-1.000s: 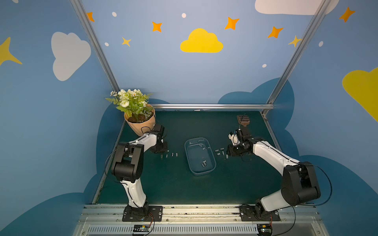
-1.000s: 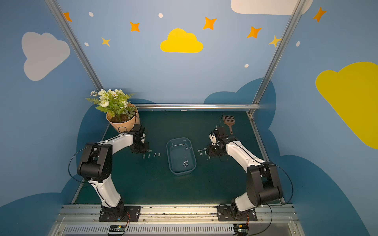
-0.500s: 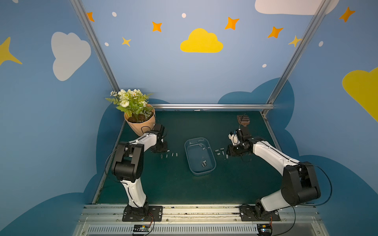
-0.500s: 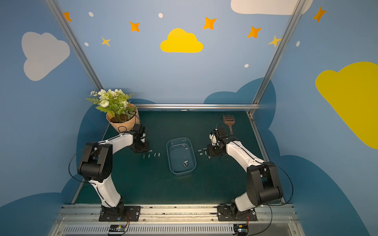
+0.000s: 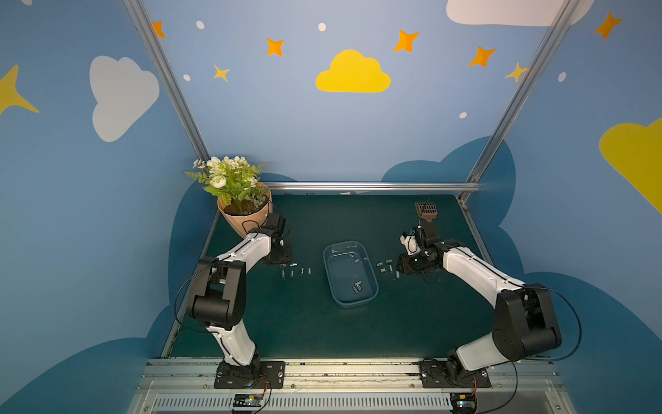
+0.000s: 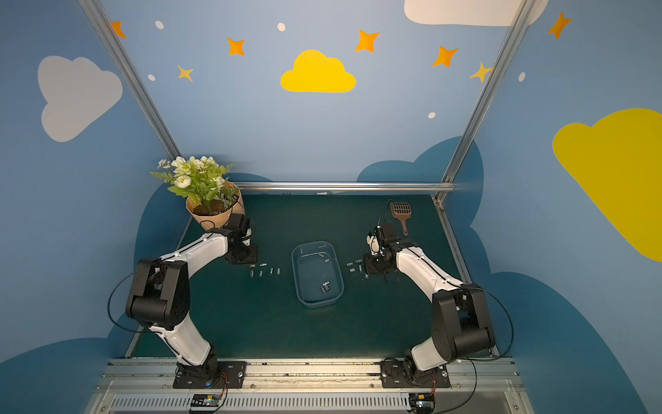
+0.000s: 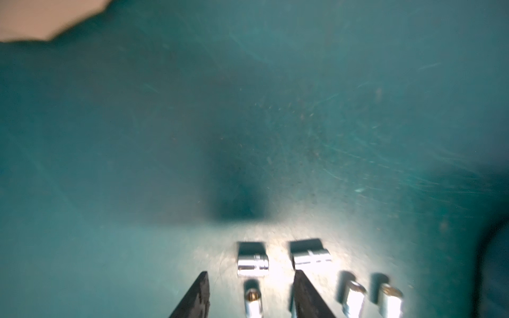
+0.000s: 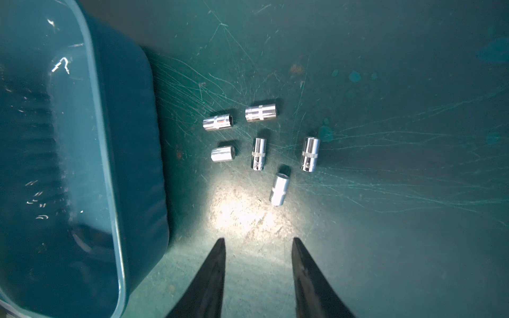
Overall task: Take out the socket from the storage box
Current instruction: Place the socket head at the center of the board, then pick up the socket head from the storage box.
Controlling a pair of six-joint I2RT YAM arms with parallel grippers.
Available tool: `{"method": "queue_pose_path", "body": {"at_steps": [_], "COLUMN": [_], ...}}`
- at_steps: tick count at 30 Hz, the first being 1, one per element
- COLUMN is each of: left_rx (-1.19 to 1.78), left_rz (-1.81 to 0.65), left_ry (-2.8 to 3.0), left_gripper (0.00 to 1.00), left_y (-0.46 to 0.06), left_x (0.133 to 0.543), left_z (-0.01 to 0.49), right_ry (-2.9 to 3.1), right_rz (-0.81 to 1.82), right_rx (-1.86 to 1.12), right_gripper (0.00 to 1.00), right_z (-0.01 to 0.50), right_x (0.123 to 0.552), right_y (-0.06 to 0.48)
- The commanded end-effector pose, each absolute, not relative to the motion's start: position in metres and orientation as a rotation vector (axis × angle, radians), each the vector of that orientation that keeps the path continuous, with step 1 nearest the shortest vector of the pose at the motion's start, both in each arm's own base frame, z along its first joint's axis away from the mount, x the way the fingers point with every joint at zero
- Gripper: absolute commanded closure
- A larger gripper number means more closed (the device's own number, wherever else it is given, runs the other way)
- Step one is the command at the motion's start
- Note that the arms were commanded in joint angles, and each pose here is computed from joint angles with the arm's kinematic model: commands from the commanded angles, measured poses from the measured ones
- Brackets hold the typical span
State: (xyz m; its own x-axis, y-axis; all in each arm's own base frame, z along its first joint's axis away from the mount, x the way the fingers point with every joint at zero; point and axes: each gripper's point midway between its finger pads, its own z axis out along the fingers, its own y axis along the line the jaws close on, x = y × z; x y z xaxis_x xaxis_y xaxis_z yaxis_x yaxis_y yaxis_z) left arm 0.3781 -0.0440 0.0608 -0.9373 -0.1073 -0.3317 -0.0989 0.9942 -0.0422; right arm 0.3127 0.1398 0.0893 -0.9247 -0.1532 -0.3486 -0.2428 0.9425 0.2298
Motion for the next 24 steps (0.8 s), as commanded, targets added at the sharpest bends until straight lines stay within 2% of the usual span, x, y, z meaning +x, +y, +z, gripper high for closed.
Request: {"method": "queue_pose_path", "body": {"at_steps": [1, 10, 24], "left_rx": [-0.153, -0.174, -0.229], "left_rz": [-0.051, -0.164, -0.377], "left_ry": [2.755, 2.712, 2.61], "left_gripper": [0.47, 0.43, 0.41], "left_y": [-0.043, -0.054, -0.073], "left_x": [0.374, 0.361, 0.344], "left_z": [0.084, 0.099, 0.116], "right_ry": [2.712, 2.626, 2.606], "right_rz": [0.397, 0.381, 0.392], "right_rx": [-0.337, -0.54, -0.765], "right_gripper": [0.6, 0.6, 0.63], "right_z": [0.115, 0.147, 0.13], "right_x": [0.321, 0.334, 0.353], "right_y": [0.148, 0.194, 0.27]}}
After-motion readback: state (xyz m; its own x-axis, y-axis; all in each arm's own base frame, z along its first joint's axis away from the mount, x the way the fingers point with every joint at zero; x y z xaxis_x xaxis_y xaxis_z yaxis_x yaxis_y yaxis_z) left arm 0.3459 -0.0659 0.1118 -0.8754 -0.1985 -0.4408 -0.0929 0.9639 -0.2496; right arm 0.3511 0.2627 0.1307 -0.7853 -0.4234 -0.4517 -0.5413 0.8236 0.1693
